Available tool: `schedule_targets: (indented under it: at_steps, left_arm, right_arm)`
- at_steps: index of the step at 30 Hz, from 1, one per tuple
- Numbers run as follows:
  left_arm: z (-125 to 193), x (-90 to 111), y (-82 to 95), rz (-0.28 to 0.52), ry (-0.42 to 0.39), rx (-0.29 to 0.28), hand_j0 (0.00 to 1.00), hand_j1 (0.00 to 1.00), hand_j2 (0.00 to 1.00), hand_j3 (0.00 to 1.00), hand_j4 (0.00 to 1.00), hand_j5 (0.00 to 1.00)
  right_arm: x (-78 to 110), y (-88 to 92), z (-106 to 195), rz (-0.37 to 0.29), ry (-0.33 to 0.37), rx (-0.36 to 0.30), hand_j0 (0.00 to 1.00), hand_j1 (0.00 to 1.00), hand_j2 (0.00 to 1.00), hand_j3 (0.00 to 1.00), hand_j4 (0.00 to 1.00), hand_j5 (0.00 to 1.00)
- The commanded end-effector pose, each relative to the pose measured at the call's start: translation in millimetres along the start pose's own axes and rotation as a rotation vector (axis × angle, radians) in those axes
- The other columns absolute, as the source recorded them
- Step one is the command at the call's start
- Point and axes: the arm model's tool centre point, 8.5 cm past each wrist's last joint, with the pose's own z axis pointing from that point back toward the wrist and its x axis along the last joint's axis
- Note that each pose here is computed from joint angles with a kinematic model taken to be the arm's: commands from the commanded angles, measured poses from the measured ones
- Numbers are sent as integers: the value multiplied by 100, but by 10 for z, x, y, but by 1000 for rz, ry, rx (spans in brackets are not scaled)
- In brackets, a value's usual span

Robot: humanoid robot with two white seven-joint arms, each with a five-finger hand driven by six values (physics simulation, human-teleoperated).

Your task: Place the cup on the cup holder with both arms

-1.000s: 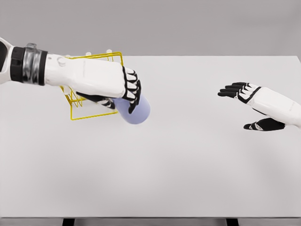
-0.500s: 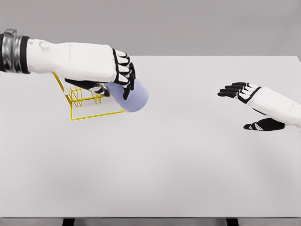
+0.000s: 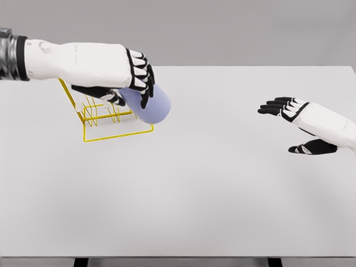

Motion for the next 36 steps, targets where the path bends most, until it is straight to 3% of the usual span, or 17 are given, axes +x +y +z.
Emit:
schedule_targets:
  at_steps: [1, 17, 34, 36]
  left_arm:
    - [37, -55, -1, 11, 19, 4, 47, 47, 47, 47, 47, 47]
    - [184, -340, -131, 74, 108, 1, 47, 47, 47, 47, 47, 47]
    - [204, -438, -270, 118, 132, -6, 47, 47, 47, 47, 47, 47]
    - [218, -488, -363, 145, 146, -10, 48, 48, 48, 48, 48, 48]
  right_arm:
    - [1, -6, 1, -6, -1, -5, 100, 100, 100, 100, 100, 100]
    - [1, -6, 1, -6, -1, -5, 100, 100, 100, 100, 100, 100]
    - [2, -2, -2, -7, -2, -4, 100, 100, 100, 100, 100, 100]
    - [2, -1, -2, -6, -1, -3, 100, 100, 100, 100, 100, 100]
